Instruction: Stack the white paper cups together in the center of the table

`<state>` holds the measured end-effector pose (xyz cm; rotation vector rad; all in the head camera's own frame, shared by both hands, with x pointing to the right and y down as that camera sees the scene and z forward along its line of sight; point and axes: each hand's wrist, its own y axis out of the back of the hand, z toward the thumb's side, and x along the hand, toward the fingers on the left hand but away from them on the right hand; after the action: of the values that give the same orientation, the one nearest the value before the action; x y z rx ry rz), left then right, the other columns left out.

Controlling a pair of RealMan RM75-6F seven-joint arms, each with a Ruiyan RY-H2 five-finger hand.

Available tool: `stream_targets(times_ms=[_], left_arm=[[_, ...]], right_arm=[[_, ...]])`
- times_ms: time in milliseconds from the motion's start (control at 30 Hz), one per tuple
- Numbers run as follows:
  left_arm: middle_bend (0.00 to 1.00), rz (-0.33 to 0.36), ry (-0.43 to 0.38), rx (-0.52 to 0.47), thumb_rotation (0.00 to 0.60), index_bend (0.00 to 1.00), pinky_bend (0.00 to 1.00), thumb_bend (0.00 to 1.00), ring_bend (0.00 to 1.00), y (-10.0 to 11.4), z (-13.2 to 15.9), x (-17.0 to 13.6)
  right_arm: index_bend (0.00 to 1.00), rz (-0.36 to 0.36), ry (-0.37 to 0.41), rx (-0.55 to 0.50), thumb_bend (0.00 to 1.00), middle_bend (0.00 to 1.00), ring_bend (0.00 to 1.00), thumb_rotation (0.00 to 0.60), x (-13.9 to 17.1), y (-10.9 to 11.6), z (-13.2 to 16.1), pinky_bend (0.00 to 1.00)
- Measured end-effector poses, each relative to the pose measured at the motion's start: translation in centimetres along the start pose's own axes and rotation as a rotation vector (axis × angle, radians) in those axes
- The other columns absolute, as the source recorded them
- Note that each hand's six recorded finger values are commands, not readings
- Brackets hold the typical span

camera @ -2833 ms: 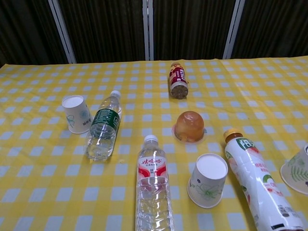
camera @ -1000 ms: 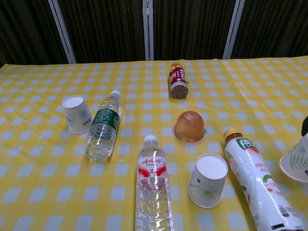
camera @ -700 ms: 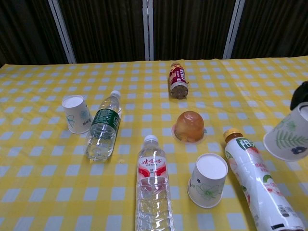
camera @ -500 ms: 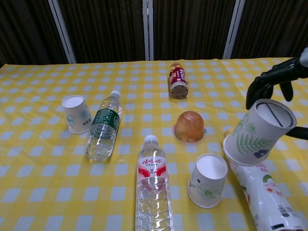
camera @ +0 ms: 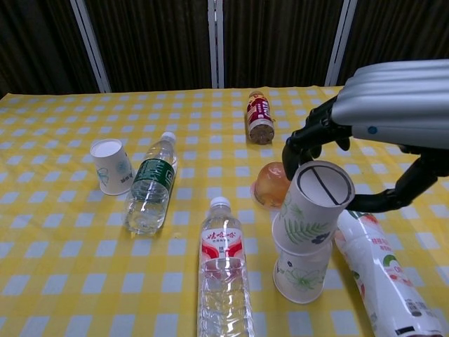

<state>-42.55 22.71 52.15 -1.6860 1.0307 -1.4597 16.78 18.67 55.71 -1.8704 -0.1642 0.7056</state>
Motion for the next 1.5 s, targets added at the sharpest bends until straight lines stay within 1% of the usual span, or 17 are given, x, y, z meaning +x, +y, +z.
stream_targets(times_ms=[300, 800, 867, 900, 967, 1033, 1067, 1100, 1133, 1200, 1400, 1467, 1500], left_arm=[[0.00, 0.000, -0.002, -0.002, 0.600, 0.00, 0.00, 0.00, 0.00, 0.1, 0.0, -0.1], [0.00, -0.008, 0.006, 0.006, 0.600, 0.00, 0.00, 0.00, 0.00, -0.2, 0.0, 0.1], [0.00, -0.008, 0.005, 0.006, 0.600, 0.00, 0.00, 0.00, 0.00, -0.2, 0.0, 0.1], [0.00, -0.007, 0.005, 0.007, 0.600, 0.00, 0.00, 0.00, 0.00, -0.2, 0.0, 0.1], [0.00, -0.008, 0.006, 0.005, 0.600, 0.00, 0.00, 0.00, 0.00, -0.2, 0.0, 0.1], [0.00, -0.006, 0.006, 0.004, 0.600, 0.00, 0.00, 0.00, 0.00, -0.1, 0.0, 0.1], [0.00, -0.006, 0.006, 0.004, 0.600, 0.00, 0.00, 0.00, 0.00, -0.1, 0.0, 0.1], [0.00, -0.006, 0.006, 0.005, 0.600, 0.00, 0.00, 0.00, 0.00, -0.1, 0.0, 0.1], [0.00, -0.007, 0.007, 0.005, 0.600, 0.00, 0.00, 0.00, 0.00, -0.1, -0.1, 0.1], [0.00, -0.008, 0.007, 0.005, 0.600, 0.00, 0.00, 0.00, 0.00, -0.2, -0.1, 0.1], [0.00, -0.008, 0.009, 0.003, 0.600, 0.00, 0.00, 0.00, 0.00, -0.1, -0.1, 0.1], [0.00, -0.007, 0.009, 0.003, 0.600, 0.00, 0.00, 0.00, 0.00, -0.1, -0.2, 0.1], [0.00, -0.006, 0.010, 0.003, 0.600, 0.00, 0.00, 0.00, 0.00, -0.1, -0.2, 0.1]], right_arm=[[0.43, 0.035, -0.029, 0.005, 0.37, 0.47, 0.39, 0.600, 0.2, -0.5, -0.4, 0.49], [0.42, 0.056, -0.055, -0.054, 0.36, 0.46, 0.39, 0.600, 0.1, -2.3, -0.7, 0.49], [0.40, 0.052, -0.059, -0.057, 0.36, 0.44, 0.38, 0.600, 0.0, -2.4, -0.7, 0.49], [0.38, 0.053, -0.060, -0.055, 0.35, 0.40, 0.37, 0.600, 0.1, -2.5, -0.7, 0.49], [0.28, 0.060, -0.060, -0.047, 0.23, 0.30, 0.32, 0.600, 0.1, -2.8, -0.8, 0.49], [0.08, 0.078, -0.058, -0.035, 0.03, 0.14, 0.22, 0.600, 0.3, -3.1, -0.8, 0.45], [0.03, 0.092, -0.057, -0.024, 0.00, 0.10, 0.19, 0.600, 0.5, -3.3, -0.9, 0.43], [0.00, 0.106, -0.055, -0.014, 0.00, 0.06, 0.16, 0.600, 0.7, -3.5, -0.9, 0.41], [0.00, 0.121, -0.054, -0.006, 0.00, 0.04, 0.15, 0.600, 0.9, -3.6, -0.9, 0.40], [0.00, 0.126, -0.053, -0.002, 0.00, 0.03, 0.13, 0.600, 1.1, -3.5, -0.7, 0.39], [0.00, 0.095, -0.083, 0.014, 0.00, 0.03, 0.12, 0.600, 2.1, -3.0, -1.1, 0.35], [0.00, 0.082, -0.101, 0.021, 0.00, 0.02, 0.11, 0.600, 2.7, -2.7, -1.6, 0.33], [0.00, 0.076, -0.111, 0.026, 0.00, 0.02, 0.11, 0.600, 3.1, -2.5, -1.8, 0.30]])
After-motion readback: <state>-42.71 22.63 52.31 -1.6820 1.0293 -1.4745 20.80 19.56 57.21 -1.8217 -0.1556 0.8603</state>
